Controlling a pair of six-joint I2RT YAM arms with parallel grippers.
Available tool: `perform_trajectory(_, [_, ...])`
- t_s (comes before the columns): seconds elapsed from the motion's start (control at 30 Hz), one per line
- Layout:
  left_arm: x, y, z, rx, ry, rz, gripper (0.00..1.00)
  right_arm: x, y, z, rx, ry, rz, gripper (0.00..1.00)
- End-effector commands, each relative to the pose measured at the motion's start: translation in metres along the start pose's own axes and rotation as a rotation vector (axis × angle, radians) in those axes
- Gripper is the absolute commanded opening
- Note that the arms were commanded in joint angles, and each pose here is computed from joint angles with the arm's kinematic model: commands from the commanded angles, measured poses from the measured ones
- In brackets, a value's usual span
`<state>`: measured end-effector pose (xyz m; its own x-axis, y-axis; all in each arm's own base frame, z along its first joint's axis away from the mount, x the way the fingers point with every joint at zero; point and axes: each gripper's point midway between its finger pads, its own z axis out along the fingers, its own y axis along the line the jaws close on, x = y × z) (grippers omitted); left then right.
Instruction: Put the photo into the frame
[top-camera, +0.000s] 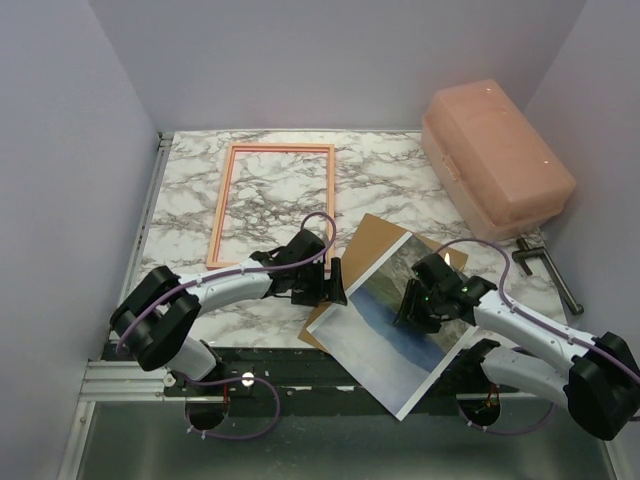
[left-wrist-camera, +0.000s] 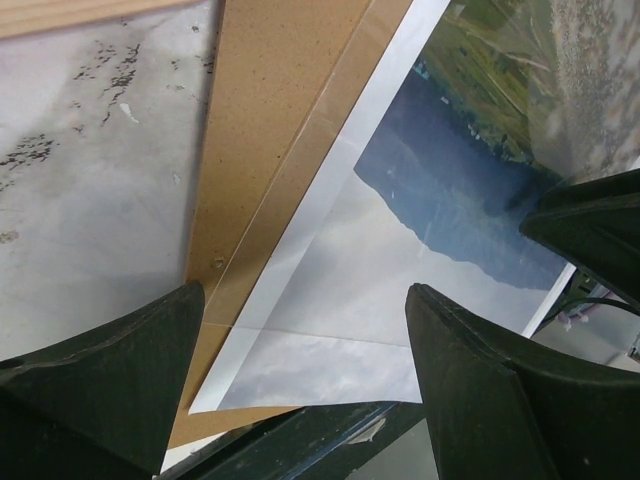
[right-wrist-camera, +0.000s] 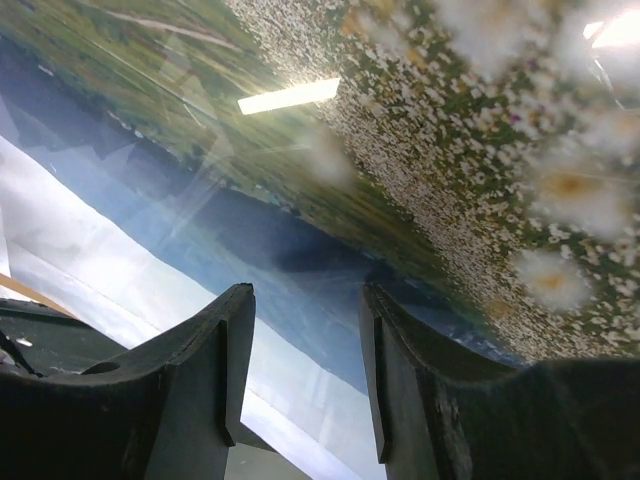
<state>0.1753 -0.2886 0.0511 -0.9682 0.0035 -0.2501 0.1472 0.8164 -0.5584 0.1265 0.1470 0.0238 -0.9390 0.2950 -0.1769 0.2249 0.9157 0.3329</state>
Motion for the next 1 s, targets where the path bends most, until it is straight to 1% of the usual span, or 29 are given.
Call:
perform_trajectory(0.0, [0.003, 0.001, 0.004, -0.017, 0.017, 0.027, 0.83, 0.002, -0.005, 0.014, 0.022, 0.02, -0.013, 0.53])
perform_trajectory(0.1, [0.005, 0.001, 0.007, -0.005, 0.029, 0.024, 0.83, 0.006, 0.001, 0.02, 0.003, 0.058, -0.027, 0.53])
perform_trajectory(0.2, [0.008, -0.005, 0.008, 0.03, 0.042, 0.024, 0.8, 0.007, 0.002, 0.023, -0.001, 0.068, -0.029, 0.53])
perform_trajectory(0.5, [0.015, -0.026, 0.001, 0.172, 0.063, 0.054, 0.74, 0.007, 0.004, 0.022, -0.022, 0.059, -0.029, 0.54])
perform_trajectory(0.67, [0.02, -0.026, -0.003, 0.194, 0.072, 0.072, 0.72, 0.008, 0.008, 0.021, -0.046, 0.066, -0.039, 0.54])
perform_trajectory(0.77, [0.022, -0.017, -0.005, 0.157, 0.058, 0.072, 0.72, 0.01, 0.011, 0.023, -0.072, 0.079, -0.054, 0.54])
perform_trajectory(0.97, [0.023, 0.016, -0.014, 0.016, -0.003, 0.044, 0.73, 0.018, 0.023, 0.032, -0.132, 0.138, -0.075, 0.54])
